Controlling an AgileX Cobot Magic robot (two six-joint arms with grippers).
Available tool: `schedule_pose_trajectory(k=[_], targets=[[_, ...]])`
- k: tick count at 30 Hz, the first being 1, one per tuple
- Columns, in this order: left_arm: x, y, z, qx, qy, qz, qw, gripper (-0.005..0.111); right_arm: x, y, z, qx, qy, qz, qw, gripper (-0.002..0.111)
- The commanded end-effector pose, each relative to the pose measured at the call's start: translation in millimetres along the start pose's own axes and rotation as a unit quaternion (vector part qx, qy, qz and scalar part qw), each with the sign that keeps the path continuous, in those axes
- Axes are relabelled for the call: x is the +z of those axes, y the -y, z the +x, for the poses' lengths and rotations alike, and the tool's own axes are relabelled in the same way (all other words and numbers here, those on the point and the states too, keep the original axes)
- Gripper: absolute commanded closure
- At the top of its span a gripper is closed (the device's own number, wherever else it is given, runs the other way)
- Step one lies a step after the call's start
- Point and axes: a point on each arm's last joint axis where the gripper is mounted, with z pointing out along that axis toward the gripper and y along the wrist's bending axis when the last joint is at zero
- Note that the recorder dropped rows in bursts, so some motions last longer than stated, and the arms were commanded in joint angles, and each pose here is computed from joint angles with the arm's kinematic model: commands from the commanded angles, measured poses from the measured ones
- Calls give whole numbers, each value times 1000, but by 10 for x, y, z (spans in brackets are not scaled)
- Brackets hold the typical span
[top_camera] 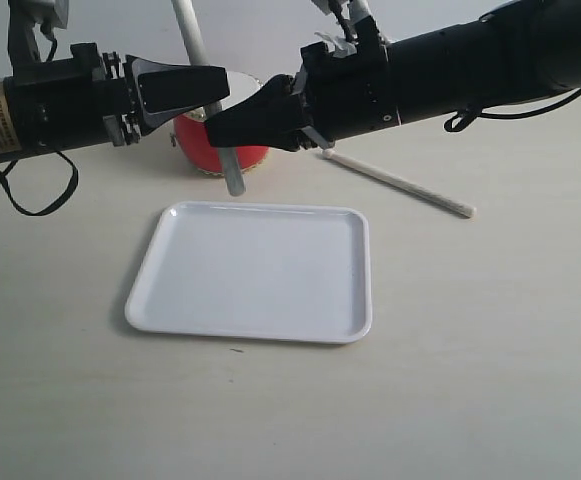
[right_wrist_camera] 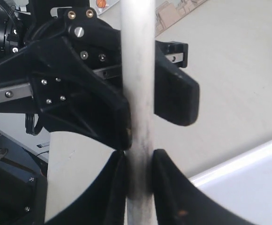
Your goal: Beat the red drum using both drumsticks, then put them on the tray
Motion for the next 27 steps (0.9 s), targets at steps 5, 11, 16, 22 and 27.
schedule_pose_trajectory(k=[5,11,16,22,27], targets=[[13,15,-28,0,5,5,1000,72,1,-11,-19,1,7,-1,1000,108],[13,14,-30,-1,6,5,1000,72,1,-11,-20,2,8,-1,1000,108],[13,14,-28,0,6,5,1000,72,1,-11,-20,2,8,-1,1000,108],[13,15,-27,0,5,5,1000,87,1,-11,-20,2,8,-1,1000,108],[13,15,-27,0,5,5,1000,107,1,-11,-21,2,9,-1,1000,108]])
